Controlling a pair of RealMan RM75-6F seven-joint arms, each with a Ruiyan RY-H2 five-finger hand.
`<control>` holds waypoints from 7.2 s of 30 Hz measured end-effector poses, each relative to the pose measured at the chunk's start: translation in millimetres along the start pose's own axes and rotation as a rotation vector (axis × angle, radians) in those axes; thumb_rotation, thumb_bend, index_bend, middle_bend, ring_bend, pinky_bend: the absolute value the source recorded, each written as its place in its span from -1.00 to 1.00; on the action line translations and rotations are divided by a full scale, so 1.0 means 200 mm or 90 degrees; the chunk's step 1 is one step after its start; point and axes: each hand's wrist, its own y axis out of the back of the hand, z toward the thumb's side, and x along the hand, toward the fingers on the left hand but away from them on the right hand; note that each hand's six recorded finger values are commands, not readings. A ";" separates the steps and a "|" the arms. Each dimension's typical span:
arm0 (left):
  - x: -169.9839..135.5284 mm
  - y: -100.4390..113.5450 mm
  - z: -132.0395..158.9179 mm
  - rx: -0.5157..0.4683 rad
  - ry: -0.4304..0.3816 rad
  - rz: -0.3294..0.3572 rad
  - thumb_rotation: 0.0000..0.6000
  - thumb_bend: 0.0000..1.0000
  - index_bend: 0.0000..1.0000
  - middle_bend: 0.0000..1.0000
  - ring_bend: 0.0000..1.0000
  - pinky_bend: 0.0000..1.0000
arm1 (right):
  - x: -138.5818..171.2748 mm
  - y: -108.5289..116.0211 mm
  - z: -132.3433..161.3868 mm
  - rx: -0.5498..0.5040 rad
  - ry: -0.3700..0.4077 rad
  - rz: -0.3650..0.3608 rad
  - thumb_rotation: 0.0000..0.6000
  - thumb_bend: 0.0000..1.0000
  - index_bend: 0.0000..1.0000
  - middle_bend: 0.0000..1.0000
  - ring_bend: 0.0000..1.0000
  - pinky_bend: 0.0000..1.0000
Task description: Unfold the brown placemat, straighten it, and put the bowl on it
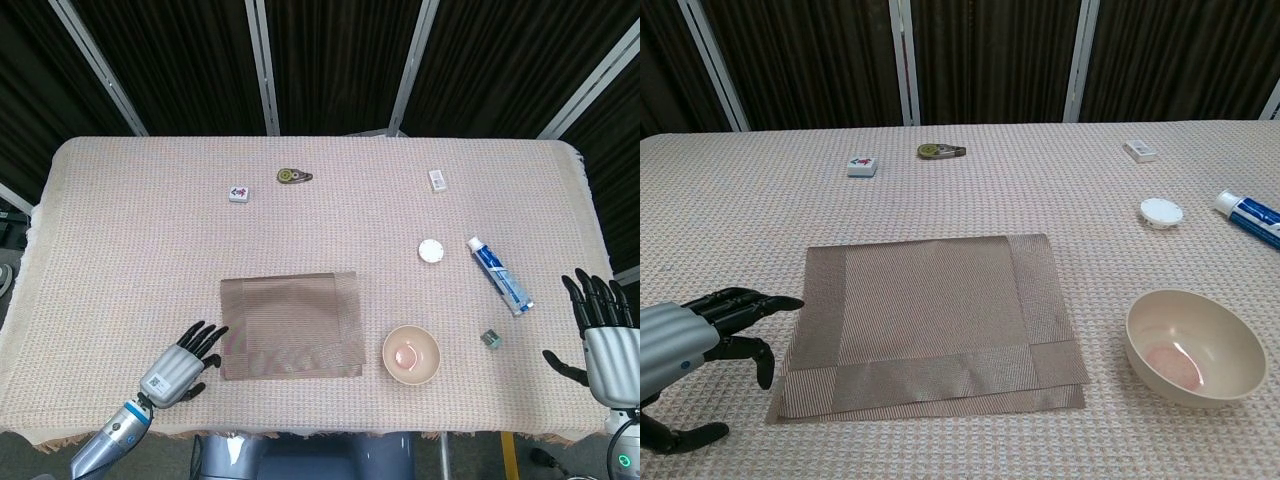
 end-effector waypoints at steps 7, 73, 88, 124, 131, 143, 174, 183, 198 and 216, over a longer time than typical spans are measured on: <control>0.05 0.02 0.03 -0.019 -0.015 0.020 1.00 -0.28 -0.13 -1.00 -1.00 -1.00 | 0.00 0.00 -0.01 -0.001 -0.003 0.002 1.00 -1.00 -1.00 -1.00 -1.00 -1.00; 0.71 0.60 -0.04 -0.157 0.052 0.148 1.00 0.04 0.26 -1.00 -1.00 -1.00 | -0.06 -0.01 -0.09 -0.006 -0.037 0.004 1.00 -1.00 -1.00 -1.00 -1.00 -1.00; 1.02 0.82 -0.60 -0.110 0.233 0.154 1.00 0.04 0.26 -1.00 -1.00 -1.00 | -0.10 -0.09 -0.11 0.018 -0.056 0.018 1.00 -1.00 -1.00 -1.00 -1.00 -1.00; 0.38 0.83 -0.62 -0.080 0.267 0.215 1.00 -1.00 -1.00 -1.00 -1.00 -1.00 | 0.04 -0.33 0.19 -0.001 0.120 0.190 1.00 -1.00 -1.00 -1.00 -1.00 -1.00; -0.07 0.79 -0.54 -0.043 0.360 0.200 1.00 -1.00 -1.00 -1.00 -1.00 -1.00 | 0.08 -0.46 0.34 0.028 0.225 0.259 1.00 -1.00 -0.95 -1.00 -1.00 -1.00; -0.28 0.81 -0.53 -0.031 0.383 0.207 1.00 -1.00 -1.00 -1.00 -1.00 -1.00 | 0.06 -0.64 0.50 0.084 0.324 0.301 1.00 -1.00 -0.81 -1.00 -1.00 -1.00; -0.28 0.80 -0.57 -0.078 0.374 0.198 1.00 -1.00 -1.00 -1.00 -1.00 -1.00 | -0.14 -0.71 0.66 -0.020 0.337 0.158 1.00 -0.26 0.54 -0.81 -1.00 -1.00; -0.25 0.78 -0.57 -0.076 0.373 0.184 1.00 -1.00 -1.00 -1.00 -1.00 -1.00 | -0.47 -0.56 0.57 -0.007 0.264 0.069 1.00 -0.28 0.54 -0.80 -1.00 -1.00; -0.22 0.74 -0.64 -0.066 0.394 0.177 1.00 -1.00 -1.00 -1.00 -1.00 -1.00 | -1.25 -0.54 0.34 0.107 0.043 0.098 1.00 -0.29 0.54 -0.79 -1.00 -1.00; -0.23 0.73 -0.65 -0.072 0.406 0.178 1.00 -1.00 -1.00 -1.00 -1.00 -1.00 | -1.39 -0.85 0.39 0.169 -0.022 0.176 1.00 -0.32 0.54 -0.78 -1.00 -1.00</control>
